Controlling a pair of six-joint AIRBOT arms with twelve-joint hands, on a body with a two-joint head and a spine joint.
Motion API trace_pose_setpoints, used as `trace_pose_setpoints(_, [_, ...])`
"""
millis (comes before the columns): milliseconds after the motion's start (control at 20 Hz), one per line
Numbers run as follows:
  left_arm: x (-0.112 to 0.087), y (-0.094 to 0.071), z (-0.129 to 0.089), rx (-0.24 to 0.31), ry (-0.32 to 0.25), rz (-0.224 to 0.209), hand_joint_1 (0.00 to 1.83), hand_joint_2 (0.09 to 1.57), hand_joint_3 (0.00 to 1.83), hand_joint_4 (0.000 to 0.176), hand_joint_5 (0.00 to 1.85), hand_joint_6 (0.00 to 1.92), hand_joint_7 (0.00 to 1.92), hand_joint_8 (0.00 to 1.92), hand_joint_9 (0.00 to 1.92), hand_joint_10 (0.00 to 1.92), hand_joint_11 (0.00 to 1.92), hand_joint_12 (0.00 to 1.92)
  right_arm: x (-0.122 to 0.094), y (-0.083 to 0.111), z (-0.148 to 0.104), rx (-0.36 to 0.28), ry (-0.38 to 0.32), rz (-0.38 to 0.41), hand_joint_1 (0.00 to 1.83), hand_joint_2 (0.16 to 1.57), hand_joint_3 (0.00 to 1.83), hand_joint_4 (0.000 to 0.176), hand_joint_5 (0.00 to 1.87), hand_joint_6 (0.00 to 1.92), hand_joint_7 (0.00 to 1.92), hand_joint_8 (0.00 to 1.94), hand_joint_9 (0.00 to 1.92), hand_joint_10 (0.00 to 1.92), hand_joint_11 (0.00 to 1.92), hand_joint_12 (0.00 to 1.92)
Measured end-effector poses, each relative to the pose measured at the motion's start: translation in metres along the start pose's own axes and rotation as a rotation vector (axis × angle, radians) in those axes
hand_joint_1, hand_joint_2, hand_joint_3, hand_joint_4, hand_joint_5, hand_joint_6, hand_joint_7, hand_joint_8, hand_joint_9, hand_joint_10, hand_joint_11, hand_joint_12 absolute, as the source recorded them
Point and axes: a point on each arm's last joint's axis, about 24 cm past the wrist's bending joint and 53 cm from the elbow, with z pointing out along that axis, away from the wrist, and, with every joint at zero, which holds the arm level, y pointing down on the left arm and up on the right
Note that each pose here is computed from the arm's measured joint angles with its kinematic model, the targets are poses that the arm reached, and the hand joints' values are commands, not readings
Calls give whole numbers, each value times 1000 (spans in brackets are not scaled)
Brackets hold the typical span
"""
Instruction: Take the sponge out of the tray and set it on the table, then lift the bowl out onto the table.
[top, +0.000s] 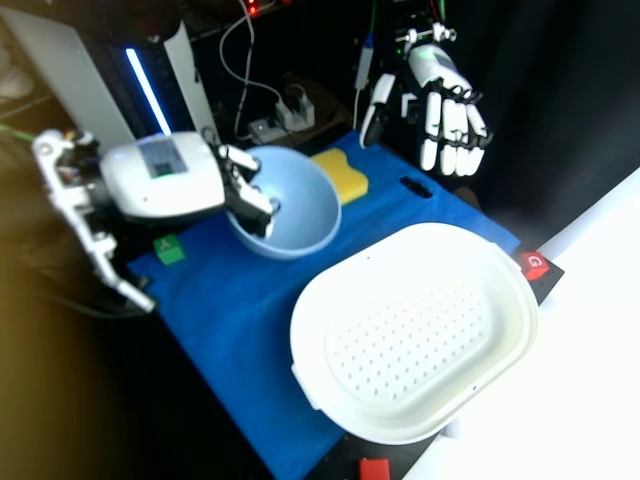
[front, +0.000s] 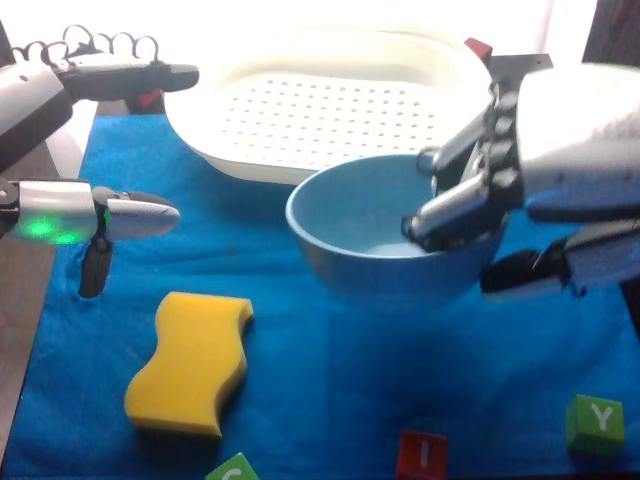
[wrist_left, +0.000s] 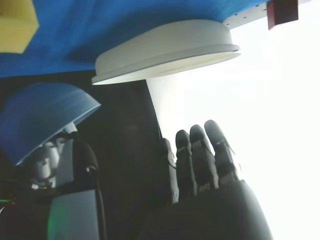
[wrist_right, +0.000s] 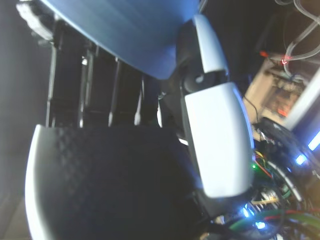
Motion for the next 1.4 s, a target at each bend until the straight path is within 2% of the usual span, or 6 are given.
trace_pose_setpoints(350, [1,0,-1,-2,3,-2,839,918,2,64,441,0,359,1,289,2,0,656,37,-34,11,39,62,168,1089,1247,0,0,734,1343,1221,214,1222,2,772,940])
trace_pose_setpoints(550, [1,-2,-1,2,4,0,851,916,1,49,446,1,362,1,285,3,0,657,40,-36,10,46,78,153,164,1325,0,0,228,13,281,0,346,0,51,859])
trace_pose_setpoints(650, [1,-2,-1,2,3,0,844,920,1,60,438,0,354,0,286,2,0,670,38,-29,10,29,69,166,166,1194,0,146,49,3,10,0,17,1,1,250])
trace_pose_setpoints(1000, [1,-1,-2,2,1,-1,852,904,0,90,420,0,343,0,258,1,0,614,-23,-37,-33,66,-135,205,325,1048,0,132,0,0,0,0,0,0,0,0])
trace_pose_setpoints(1150, [1,2,-10,-2,-18,-18,685,927,5,81,398,0,334,0,241,0,0,572,-51,-44,-73,103,-325,234,337,1137,23,30,0,0,0,0,0,0,0,0])
trace_pose_setpoints(1400, [-12,-8,-33,28,-120,-73,730,894,0,37,327,0,225,2,143,1,0,329,-59,-57,-119,111,-523,338,228,1129,7,128,0,0,0,0,0,0,0,0])
